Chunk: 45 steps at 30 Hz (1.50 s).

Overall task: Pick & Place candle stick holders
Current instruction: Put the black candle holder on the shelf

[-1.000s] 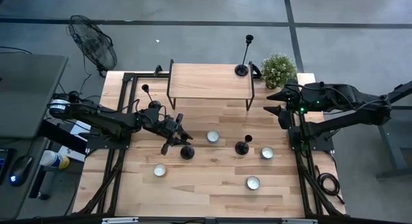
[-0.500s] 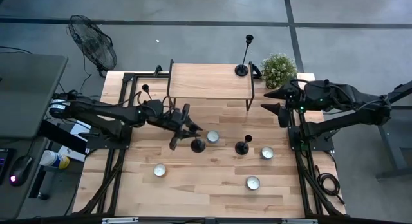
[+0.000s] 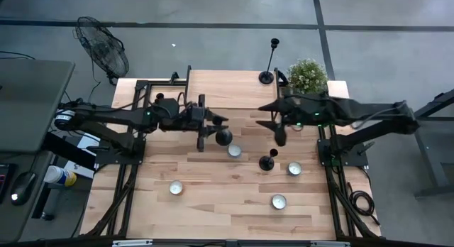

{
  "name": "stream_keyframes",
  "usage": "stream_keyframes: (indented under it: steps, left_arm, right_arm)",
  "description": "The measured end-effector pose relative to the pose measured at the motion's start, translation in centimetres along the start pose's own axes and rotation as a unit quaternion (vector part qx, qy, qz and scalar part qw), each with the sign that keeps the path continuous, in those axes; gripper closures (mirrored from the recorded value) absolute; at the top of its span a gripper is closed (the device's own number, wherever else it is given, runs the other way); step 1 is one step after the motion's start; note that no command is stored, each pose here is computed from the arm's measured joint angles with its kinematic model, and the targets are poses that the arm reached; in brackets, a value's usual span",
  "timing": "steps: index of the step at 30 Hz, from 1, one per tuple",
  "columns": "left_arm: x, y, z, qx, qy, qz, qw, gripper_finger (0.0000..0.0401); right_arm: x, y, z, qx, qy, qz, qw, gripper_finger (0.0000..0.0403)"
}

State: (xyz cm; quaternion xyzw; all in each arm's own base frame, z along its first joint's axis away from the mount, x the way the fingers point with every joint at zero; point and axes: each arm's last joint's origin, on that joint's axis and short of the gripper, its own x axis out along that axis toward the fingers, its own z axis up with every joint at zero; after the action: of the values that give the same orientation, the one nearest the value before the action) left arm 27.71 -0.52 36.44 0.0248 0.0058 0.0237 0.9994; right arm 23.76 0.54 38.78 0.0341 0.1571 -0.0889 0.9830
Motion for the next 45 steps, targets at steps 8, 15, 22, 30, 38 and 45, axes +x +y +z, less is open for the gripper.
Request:
stream_keyframes:
  steps: [8, 15, 22, 30, 38, 45]
  left_arm:
    - [-0.1, 0.3, 1.0, -0.010, -0.007, 0.040, 0.999, 0.0302]
    - [-0.1, 0.3, 1.0, -0.016, -0.006, 0.041, 0.999, 0.0302]
    - [-0.1, 0.3, 1.0, -0.016, -0.006, 0.041, 0.999, 0.0302]
    - [-0.1, 0.3, 1.0, -0.016, -0.006, 0.041, 0.999, 0.0302]
    - [-0.1, 0.3, 1.0, -0.016, -0.006, 0.041, 0.999, 0.0302]
    - [-0.1, 0.3, 1.0, -0.016, -0.006, 0.041, 0.999, 0.0302]
  right_arm:
    - [5.8, 1.3, -0.8, -0.019, -0.007, 0.028, 0.999, 0.0181]
    - [9.8, 2.0, -1.4, -0.018, -0.046, 0.021, 0.999, 0.0181]
    - [12.3, 2.4, -1.7, -0.016, -0.092, 0.015, 0.996, 0.0181]
    - [13.2, 2.5, -2.2, -0.014, -0.091, 0.011, 0.996, 0.0212]
    - [12.4, 1.9, -1.5, -0.014, -0.104, 0.002, 0.994, 0.0301]
    - [12.6, 1.5, -1.4, -0.016, -0.102, 0.031, 0.994, 0.0355]
